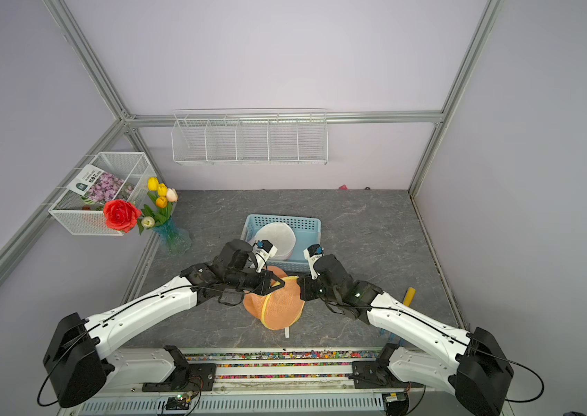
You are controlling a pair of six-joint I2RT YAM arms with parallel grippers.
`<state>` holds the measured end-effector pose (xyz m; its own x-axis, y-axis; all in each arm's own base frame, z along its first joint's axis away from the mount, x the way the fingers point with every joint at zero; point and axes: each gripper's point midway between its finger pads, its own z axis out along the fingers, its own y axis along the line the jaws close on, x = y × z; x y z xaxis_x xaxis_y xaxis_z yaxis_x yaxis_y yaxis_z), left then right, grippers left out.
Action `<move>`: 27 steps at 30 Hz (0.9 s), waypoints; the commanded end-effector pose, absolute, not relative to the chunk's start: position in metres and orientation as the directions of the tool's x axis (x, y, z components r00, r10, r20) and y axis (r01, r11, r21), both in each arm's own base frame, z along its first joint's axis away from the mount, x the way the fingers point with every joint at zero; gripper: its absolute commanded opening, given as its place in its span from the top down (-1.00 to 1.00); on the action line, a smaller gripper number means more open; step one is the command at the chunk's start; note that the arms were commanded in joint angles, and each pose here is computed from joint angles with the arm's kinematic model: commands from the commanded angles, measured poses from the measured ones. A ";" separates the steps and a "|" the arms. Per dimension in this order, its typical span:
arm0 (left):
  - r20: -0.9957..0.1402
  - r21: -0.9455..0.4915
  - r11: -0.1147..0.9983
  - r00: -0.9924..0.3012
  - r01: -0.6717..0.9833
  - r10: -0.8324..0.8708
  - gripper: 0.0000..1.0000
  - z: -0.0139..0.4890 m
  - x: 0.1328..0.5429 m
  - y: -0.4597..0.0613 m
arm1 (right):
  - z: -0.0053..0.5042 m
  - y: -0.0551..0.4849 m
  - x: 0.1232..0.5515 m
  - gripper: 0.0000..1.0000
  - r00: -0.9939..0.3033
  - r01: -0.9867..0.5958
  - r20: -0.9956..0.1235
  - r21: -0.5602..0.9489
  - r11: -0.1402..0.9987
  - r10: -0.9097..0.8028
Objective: Turn the laundry bag inside out
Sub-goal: Zip the zipper on the laundry bag.
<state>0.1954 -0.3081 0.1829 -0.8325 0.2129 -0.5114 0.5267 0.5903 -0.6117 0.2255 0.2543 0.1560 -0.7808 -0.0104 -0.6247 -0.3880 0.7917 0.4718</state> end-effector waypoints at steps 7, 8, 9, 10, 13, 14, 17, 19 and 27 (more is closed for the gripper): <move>-0.602 -0.648 0.642 -0.791 0.409 -0.104 1.00 0.225 0.214 -0.272 | 0.100 0.218 0.206 1.00 -0.848 -0.226 -0.524 0.487 0.843 0.075; -0.607 -0.661 0.634 -0.783 0.402 -0.136 1.00 0.230 0.215 -0.270 | 0.097 0.219 0.205 1.00 -0.851 -0.222 -0.518 0.503 0.835 0.085; -0.614 -0.675 0.622 -0.770 0.397 -0.175 1.00 0.237 0.216 -0.267 | 0.094 0.220 0.204 1.00 -0.857 -0.211 -0.505 0.520 0.828 0.099; -0.619 -0.688 0.611 -0.757 0.391 -0.212 1.00 0.243 0.217 -0.264 | 0.090 0.222 0.202 1.00 -0.864 -0.208 -0.493 0.534 0.820 0.102; -0.617 -0.726 0.584 -0.720 0.364 -0.318 1.00 0.256 0.222 -0.254 | 0.081 0.231 0.197 1.00 -0.878 -0.211 -0.467 0.575 0.791 0.105; -0.617 -0.731 0.584 -0.708 0.354 -0.343 1.00 0.257 0.223 -0.250 | 0.081 0.233 0.196 1.00 -0.880 -0.213 -0.462 0.587 0.781 0.108; -0.618 -0.736 0.600 -0.673 0.314 -0.406 1.00 0.257 0.229 -0.237 | 0.081 0.240 0.190 1.00 -0.879 -0.232 -0.465 0.608 0.759 0.104; -0.611 -0.745 0.600 -0.658 0.292 -0.439 1.00 0.257 0.232 -0.233 | 0.083 0.247 0.184 1.00 -0.881 -0.250 -0.464 0.626 0.739 0.095; -0.632 -0.743 0.622 -0.565 0.246 -0.531 1.00 0.269 0.245 -0.214 | 0.087 0.262 0.166 1.00 -0.887 -0.282 -0.455 0.667 0.690 0.078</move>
